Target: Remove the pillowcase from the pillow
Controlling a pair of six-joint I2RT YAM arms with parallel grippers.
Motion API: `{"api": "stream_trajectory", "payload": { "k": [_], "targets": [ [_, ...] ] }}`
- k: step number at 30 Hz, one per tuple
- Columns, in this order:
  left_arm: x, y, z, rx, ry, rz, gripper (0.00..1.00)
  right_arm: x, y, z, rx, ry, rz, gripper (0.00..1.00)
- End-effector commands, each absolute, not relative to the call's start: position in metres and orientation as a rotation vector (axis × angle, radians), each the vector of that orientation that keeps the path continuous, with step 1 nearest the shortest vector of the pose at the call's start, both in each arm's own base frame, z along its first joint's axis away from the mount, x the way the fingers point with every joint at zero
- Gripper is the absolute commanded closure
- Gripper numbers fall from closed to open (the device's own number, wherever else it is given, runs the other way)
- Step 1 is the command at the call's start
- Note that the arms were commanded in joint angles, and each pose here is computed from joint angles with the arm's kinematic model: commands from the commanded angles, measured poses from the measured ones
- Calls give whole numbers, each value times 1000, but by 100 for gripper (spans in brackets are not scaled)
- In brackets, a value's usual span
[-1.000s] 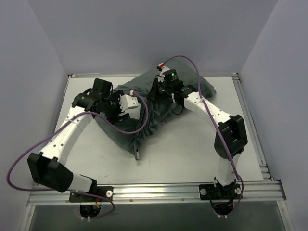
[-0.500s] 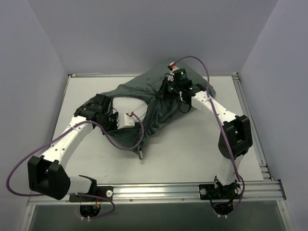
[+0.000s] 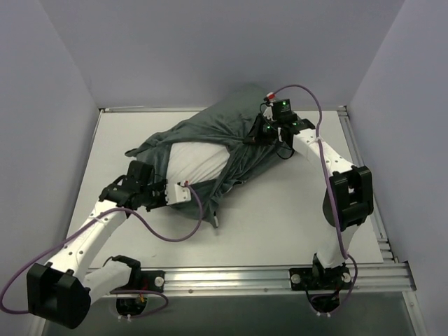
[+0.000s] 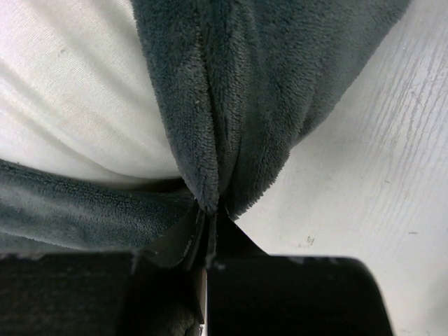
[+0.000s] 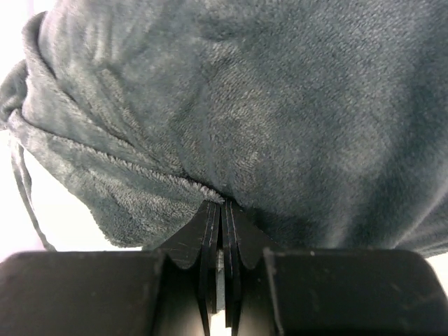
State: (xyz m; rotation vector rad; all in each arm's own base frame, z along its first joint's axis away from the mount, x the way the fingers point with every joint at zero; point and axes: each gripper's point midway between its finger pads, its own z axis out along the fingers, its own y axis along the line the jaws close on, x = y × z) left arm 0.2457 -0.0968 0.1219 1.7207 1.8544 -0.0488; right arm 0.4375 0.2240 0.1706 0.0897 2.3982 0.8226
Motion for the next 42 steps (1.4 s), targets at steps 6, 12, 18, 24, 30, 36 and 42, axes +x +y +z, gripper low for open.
{"api": "stream_trajectory", "payload": {
  "k": [6, 12, 18, 24, 30, 36, 42],
  "targets": [
    [264, -83, 160, 1136, 2131, -37, 98, 458, 226, 212, -99, 2258, 601, 78],
    [288, -86, 216, 916, 2082, -22, 98, 455, 229, 331, 3, 1964, 681, 39],
    [288, -84, 245, 788, 2067, -33, 98, 405, 327, 396, -177, 1756, 979, 33],
    [287, -85, 259, 736, 2061, -62, 98, 364, 438, 341, -194, 1897, 1311, 60],
    [287, -80, 259, 666, 2067, -67, 98, 347, 459, 283, -46, 2003, 1377, 66],
    [287, -85, 282, 615, 2037, -131, 98, 351, 462, 245, -69, 2098, 1233, 65],
    [287, -86, 294, 602, 2016, -139, 98, 357, 422, 179, -206, 2271, 531, 32]
  ]
}}
